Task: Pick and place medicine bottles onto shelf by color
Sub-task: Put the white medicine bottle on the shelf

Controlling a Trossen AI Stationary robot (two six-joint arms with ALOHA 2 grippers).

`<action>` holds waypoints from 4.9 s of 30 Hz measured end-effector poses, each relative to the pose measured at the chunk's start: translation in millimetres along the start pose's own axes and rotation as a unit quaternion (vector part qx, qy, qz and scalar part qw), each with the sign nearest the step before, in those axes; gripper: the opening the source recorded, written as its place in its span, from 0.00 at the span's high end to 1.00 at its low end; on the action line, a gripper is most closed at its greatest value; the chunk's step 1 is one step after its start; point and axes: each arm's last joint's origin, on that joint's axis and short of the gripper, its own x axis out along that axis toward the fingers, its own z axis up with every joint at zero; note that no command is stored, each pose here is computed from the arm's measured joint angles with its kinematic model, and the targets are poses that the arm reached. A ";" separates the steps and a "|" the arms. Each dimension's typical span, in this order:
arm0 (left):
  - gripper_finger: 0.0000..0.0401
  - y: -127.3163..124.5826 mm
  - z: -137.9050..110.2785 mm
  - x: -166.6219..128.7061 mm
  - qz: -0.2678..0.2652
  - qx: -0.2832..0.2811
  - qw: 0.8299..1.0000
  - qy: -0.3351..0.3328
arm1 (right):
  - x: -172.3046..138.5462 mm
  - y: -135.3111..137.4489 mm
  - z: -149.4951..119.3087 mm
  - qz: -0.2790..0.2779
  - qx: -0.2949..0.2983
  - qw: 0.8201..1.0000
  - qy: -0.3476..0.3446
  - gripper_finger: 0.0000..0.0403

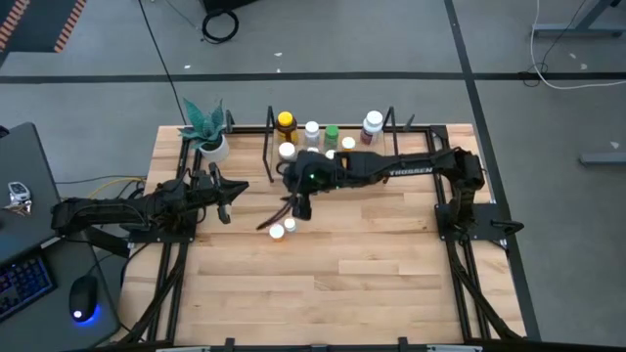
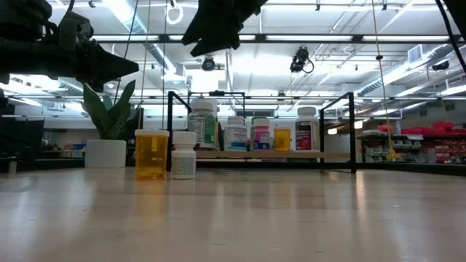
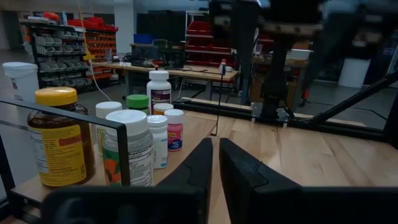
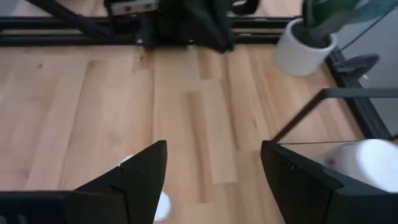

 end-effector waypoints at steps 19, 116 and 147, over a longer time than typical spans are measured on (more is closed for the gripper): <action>0.92 -0.1 0.1 0.0 0.000 0.000 1.000 0.000 | 35.5 42.0 -49.0 0.036 -0.037 0.997 -0.049 0.34; 0.90 0.0 -0.8 0.0 0.000 0.001 1.000 0.004 | 81.2 17.6 -94.9 0.037 -0.021 0.995 0.088 0.58; 0.92 0.0 -0.7 0.0 0.000 0.001 1.000 0.004 | -18.5 -4.8 -140.7 -0.148 0.130 0.976 0.091 0.58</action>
